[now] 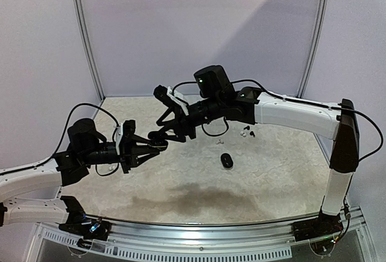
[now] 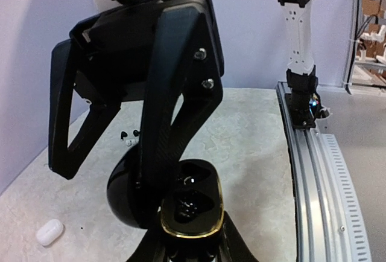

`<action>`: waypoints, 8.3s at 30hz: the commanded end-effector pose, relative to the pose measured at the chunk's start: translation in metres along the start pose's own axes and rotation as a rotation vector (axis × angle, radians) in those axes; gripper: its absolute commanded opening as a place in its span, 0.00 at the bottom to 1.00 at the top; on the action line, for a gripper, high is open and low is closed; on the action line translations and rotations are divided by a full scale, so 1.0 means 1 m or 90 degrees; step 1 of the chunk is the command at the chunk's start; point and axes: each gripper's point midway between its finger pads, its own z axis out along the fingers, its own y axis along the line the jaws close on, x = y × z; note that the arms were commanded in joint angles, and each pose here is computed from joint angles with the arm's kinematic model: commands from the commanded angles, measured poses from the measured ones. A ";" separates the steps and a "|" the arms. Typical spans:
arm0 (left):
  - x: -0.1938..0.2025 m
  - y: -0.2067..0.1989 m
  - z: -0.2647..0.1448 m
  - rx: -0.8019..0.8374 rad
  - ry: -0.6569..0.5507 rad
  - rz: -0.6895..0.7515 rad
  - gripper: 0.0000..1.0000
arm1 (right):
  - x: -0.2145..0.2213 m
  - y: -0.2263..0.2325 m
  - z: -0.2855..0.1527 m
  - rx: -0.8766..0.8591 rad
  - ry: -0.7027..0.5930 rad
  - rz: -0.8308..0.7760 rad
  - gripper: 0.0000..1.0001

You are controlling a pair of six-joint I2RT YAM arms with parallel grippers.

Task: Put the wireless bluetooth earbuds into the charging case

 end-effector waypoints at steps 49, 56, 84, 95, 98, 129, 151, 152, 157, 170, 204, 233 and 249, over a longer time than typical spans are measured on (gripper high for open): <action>0.011 0.001 -0.001 -0.024 -0.006 -0.124 0.00 | 0.328 -0.258 -0.260 0.636 0.549 0.572 0.50; 0.011 0.001 0.000 -0.023 -0.004 -0.121 0.00 | 0.341 -0.258 -0.248 0.592 0.561 0.565 0.44; 0.010 0.005 0.000 -0.033 -0.007 -0.100 0.00 | 0.334 -0.247 -0.242 0.546 0.552 0.586 0.01; -0.024 0.014 -0.001 -0.069 -0.079 0.133 0.00 | 0.128 -0.211 -0.215 0.503 0.208 0.353 0.00; -0.031 0.008 0.000 -0.047 -0.094 0.192 0.00 | 0.060 -0.178 -0.201 0.475 0.100 0.244 0.00; -0.053 -0.025 0.008 0.011 -0.157 0.355 0.00 | -0.088 0.043 -0.129 0.214 -0.228 -0.112 0.00; -0.054 0.011 0.013 -0.098 -0.112 0.094 0.00 | -0.090 0.056 -0.103 0.216 -0.276 -0.091 0.00; -0.055 0.012 0.013 -0.101 -0.112 0.087 0.00 | -0.090 0.056 -0.100 0.213 -0.279 -0.092 0.00; -0.058 0.014 0.012 -0.107 -0.119 0.077 0.00 | -0.086 0.057 -0.079 0.194 -0.275 -0.100 0.00; -0.063 0.018 0.010 -0.123 -0.132 0.065 0.00 | -0.072 0.045 -0.058 0.204 -0.257 -0.098 0.00; -0.087 0.026 0.007 -0.143 -0.170 -0.004 0.00 | -0.048 0.027 -0.045 0.255 -0.222 -0.121 0.00; -0.097 0.030 0.003 -0.158 -0.187 0.002 0.00 | -0.025 0.024 -0.030 0.253 -0.183 -0.165 0.21; -0.099 0.027 0.004 -0.147 -0.189 0.009 0.00 | -0.030 0.010 -0.033 0.297 -0.172 -0.147 0.22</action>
